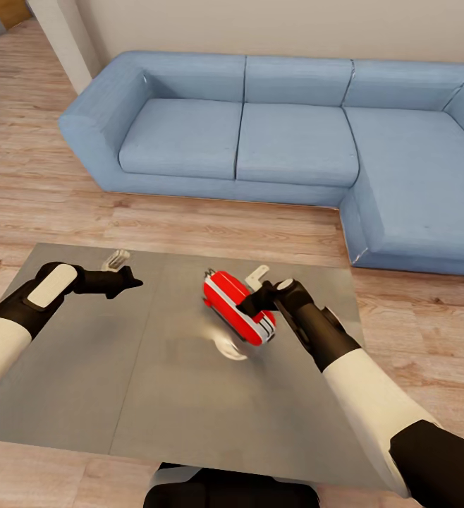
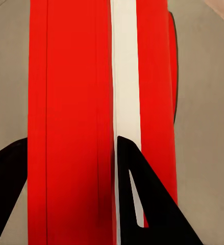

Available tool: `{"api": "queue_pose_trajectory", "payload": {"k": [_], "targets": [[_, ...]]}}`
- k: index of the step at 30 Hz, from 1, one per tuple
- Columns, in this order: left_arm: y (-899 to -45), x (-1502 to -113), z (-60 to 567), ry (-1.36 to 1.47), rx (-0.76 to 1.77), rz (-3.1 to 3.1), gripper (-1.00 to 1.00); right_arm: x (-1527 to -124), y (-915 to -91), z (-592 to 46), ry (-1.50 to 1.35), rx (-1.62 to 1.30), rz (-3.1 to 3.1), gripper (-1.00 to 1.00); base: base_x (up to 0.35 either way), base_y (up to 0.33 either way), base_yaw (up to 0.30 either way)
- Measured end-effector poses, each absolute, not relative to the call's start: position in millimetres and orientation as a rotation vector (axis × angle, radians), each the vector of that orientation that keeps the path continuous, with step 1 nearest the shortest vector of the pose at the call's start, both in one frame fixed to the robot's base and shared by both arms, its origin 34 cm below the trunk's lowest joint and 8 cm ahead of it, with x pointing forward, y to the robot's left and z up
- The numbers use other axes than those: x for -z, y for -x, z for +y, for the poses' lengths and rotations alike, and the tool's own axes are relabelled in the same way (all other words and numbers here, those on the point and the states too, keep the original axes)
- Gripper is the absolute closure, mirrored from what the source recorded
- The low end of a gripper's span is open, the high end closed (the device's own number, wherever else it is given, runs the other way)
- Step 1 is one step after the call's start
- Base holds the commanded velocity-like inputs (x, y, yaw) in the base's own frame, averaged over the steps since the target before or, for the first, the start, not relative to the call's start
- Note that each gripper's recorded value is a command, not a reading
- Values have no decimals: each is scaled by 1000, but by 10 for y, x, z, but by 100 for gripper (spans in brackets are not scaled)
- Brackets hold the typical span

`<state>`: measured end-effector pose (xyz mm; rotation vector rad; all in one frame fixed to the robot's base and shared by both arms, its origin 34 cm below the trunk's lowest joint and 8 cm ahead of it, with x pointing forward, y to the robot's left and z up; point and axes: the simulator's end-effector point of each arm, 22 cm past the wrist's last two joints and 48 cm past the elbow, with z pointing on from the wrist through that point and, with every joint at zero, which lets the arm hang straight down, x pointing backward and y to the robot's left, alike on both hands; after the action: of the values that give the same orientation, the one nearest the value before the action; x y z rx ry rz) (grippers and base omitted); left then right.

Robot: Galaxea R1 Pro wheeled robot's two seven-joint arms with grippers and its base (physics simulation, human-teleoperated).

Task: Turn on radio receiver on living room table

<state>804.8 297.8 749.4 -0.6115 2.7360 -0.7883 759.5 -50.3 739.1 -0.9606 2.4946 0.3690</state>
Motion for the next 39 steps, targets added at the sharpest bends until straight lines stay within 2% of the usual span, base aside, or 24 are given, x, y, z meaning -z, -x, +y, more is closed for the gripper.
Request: {"api": "queue_pose_trajectory", "payload": {"k": [39], "targets": [[-8055, -7497, 2979, 619, 793, 2731, 100, -7283, -7579, -483, 910, -420, 2481, 100, 0, 0, 0]]}}
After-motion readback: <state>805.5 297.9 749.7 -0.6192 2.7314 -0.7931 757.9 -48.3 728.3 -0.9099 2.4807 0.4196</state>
